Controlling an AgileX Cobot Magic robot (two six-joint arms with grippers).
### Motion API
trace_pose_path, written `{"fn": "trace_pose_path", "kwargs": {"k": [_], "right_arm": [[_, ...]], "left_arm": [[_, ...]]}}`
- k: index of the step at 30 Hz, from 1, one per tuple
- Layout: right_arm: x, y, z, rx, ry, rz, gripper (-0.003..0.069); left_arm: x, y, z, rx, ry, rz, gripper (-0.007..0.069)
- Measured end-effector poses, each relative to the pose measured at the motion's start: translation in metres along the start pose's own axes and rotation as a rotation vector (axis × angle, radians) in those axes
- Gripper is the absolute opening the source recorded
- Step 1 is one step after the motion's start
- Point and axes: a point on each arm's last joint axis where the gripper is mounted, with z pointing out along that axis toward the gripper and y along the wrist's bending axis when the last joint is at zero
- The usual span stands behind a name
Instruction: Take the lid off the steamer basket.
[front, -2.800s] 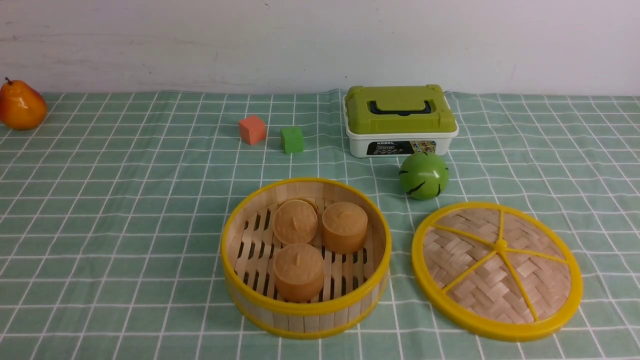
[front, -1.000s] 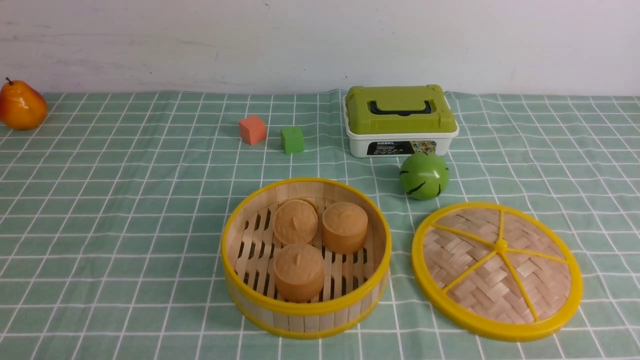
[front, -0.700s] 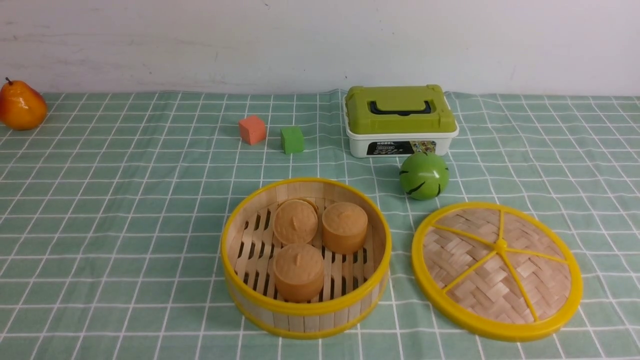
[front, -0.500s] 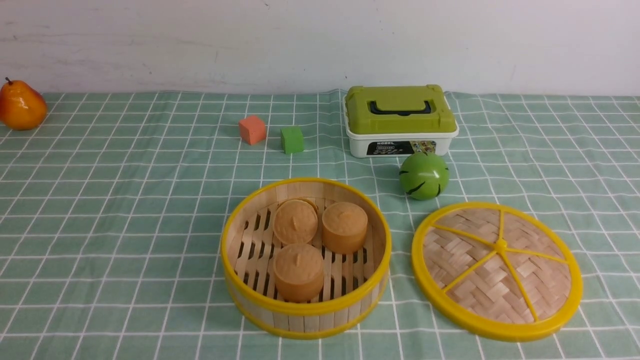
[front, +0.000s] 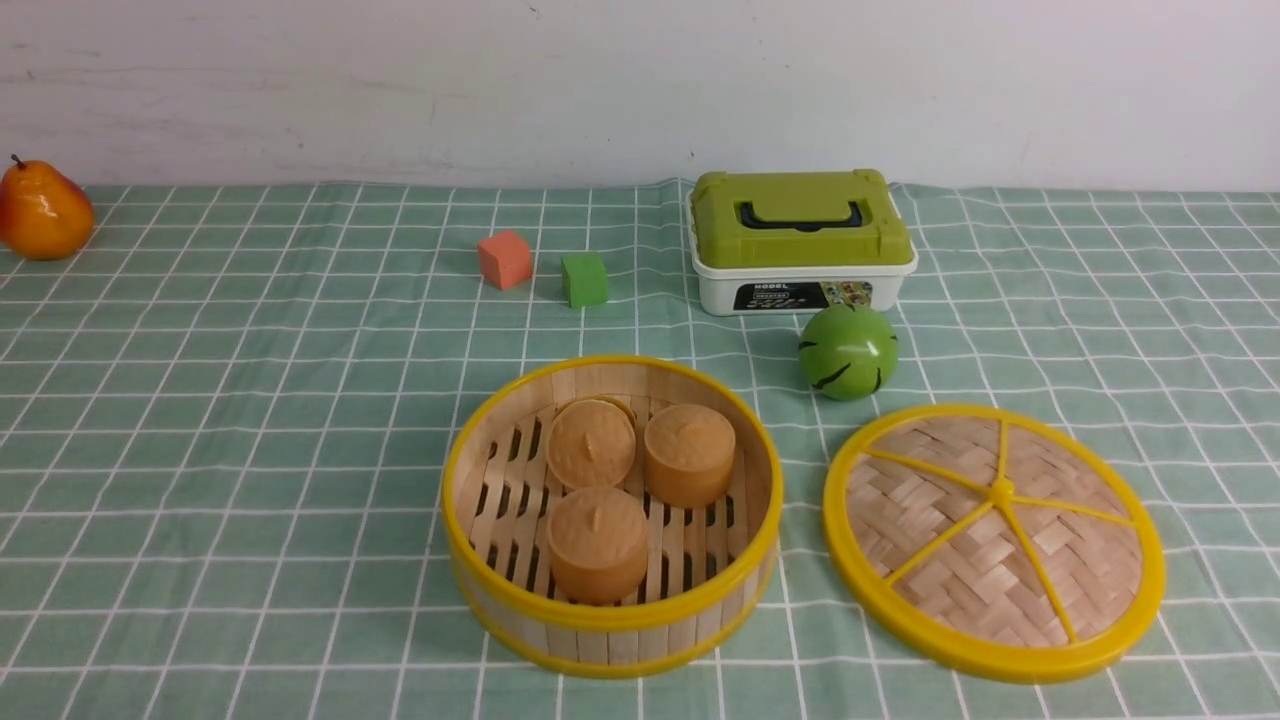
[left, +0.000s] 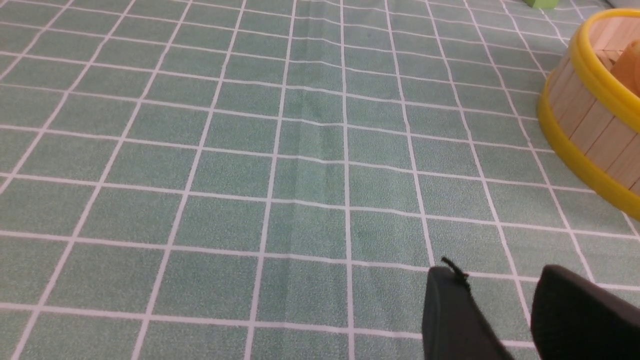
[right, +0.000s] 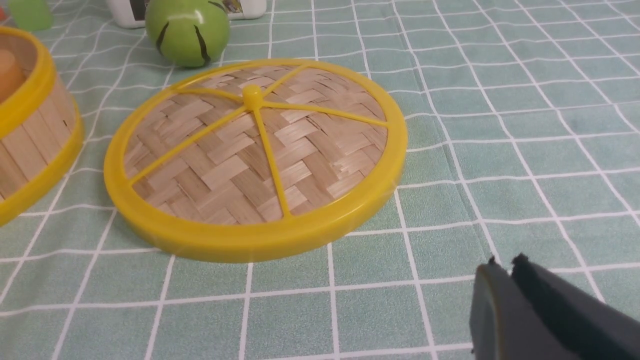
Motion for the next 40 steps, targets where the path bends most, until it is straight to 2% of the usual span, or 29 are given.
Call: {"fn": "trace_pose_path", "kwargs": {"k": [40], "right_arm": [[0.0000, 0.0000, 0.0000, 0.000, 0.000, -0.001, 0.0068]], "left_arm": [[0.0000, 0.0000, 0.0000, 0.000, 0.000, 0.000, 0.0239]]}}
